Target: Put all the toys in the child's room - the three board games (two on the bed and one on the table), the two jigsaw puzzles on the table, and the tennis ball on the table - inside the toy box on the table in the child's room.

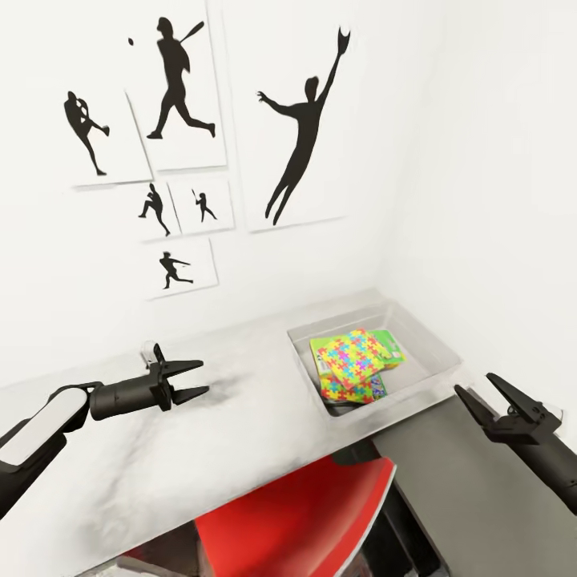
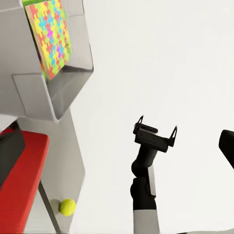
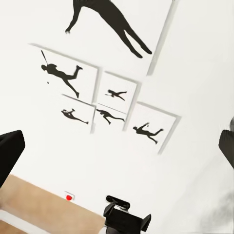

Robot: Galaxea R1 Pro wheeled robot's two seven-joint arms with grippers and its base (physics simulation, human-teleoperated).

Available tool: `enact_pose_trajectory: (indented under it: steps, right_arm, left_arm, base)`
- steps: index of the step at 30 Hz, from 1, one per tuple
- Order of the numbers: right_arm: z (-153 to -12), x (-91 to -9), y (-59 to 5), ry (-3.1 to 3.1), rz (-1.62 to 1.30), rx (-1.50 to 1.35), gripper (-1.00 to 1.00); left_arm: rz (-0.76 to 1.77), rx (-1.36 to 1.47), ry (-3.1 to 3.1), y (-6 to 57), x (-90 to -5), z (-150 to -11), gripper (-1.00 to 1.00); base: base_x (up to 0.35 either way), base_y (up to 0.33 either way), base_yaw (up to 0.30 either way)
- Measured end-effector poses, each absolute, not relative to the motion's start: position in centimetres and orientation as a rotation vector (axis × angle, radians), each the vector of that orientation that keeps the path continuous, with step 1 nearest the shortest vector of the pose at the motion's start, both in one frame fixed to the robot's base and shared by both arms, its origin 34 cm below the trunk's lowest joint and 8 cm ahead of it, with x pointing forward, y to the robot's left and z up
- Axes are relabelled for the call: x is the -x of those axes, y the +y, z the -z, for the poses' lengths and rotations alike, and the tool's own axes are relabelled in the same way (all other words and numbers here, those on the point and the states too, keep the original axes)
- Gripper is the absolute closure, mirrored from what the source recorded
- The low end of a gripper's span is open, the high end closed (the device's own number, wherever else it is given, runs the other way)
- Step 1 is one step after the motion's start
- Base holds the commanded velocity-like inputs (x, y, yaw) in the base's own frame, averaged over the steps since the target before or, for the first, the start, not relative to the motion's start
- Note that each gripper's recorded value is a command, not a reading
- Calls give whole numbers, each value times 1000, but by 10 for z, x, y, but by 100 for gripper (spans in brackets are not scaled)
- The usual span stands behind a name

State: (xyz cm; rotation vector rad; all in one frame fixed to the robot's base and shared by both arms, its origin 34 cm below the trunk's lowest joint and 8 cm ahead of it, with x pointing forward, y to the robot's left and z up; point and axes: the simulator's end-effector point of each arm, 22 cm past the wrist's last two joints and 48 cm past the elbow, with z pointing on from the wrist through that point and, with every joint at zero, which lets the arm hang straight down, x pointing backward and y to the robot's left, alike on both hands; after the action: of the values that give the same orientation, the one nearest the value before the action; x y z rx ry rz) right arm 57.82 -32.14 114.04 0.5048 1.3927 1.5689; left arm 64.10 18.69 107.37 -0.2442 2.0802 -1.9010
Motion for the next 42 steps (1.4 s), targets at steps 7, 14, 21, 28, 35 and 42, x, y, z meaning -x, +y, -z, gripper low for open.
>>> enact_pose_trajectory:
  steps: [7, 14, 21, 28, 35, 42]
  right_arm:
    - [-1144, -577, -321, 1387, -1569, -499, -100]
    - [-1148, -576, -321, 1380, -1571, -493, -100]
    - [-1151, -574, -321, 1374, -1571, -486, -100]
    - [-1155, -573, -322, 1369, -1570, -479, -100]
    - [-1159, -572, -322, 1362, -1569, -472, -100]
    - [-1159, -572, -322, 1365, -1566, -475, -100]
  left_arm:
    - [1900, 235, 2075, 187, -640, -1078, -100]
    - [1900, 222, 2066, 186, -639, -1084, -100]
    - [1895, 214, 2062, 187, -638, -1089, -100]
    - [1894, 195, 2040, 188, -639, -1100, -100]
    - [1826, 207, 2015, 222, -647, -1116, -100]
    - [1780, 222, 2030, 241, -649, -1117, -100]
  base:
    - [-304, -98, -170]
    - [-235, -216, -185]
    - [-70, -125, -206]
    - [-21, -12, -211]
    - [-44, -1, -206]
    - [-3, 0, -56]
